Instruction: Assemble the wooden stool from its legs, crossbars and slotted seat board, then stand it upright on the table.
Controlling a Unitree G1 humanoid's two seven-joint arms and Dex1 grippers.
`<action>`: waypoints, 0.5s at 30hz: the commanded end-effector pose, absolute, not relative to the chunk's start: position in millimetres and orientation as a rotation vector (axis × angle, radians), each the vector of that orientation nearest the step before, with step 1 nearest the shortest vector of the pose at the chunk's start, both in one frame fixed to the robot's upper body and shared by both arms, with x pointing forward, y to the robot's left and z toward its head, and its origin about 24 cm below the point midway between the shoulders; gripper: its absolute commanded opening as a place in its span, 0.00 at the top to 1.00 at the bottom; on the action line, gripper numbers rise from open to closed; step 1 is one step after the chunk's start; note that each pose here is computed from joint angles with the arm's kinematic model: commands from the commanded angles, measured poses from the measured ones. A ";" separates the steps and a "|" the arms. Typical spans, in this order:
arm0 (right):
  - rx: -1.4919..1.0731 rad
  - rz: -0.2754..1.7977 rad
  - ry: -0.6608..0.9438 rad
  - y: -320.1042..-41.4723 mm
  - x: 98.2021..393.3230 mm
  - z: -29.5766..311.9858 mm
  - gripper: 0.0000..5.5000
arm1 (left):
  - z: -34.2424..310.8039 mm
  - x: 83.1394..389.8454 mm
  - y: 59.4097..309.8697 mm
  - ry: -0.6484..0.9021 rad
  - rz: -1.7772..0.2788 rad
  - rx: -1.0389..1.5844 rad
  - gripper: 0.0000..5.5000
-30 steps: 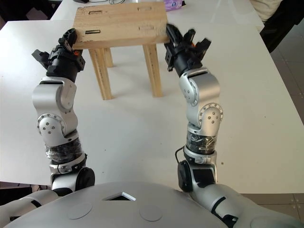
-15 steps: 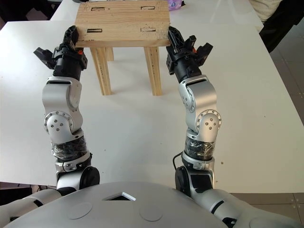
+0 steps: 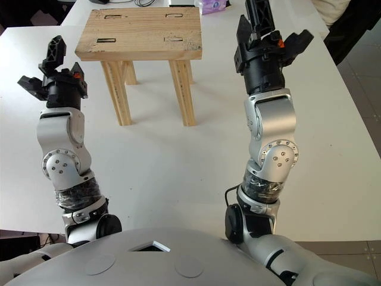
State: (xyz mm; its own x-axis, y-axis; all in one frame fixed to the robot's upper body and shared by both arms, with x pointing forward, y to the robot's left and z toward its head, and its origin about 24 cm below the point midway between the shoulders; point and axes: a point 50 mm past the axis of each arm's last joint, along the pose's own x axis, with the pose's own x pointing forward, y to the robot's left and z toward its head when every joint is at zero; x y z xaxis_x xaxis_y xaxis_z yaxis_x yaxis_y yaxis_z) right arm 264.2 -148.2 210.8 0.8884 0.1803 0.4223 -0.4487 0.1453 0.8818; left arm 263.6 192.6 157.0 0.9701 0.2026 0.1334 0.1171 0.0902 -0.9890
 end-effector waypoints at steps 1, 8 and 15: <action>1.144 0.493 -0.281 -155.1 276.3 222.9 0.19 | 165.0 264.3 208.4 -0.322 0.081 -1.374 0.10; 0.461 0.108 -0.194 -182.5 328.3 193.6 0.16 | 167.2 279.8 254.2 -0.333 0.361 -0.341 0.07; 0.002 -0.074 -0.124 -182.8 334.3 138.1 0.16 | 118.1 269.4 239.8 -0.248 0.511 -0.081 0.07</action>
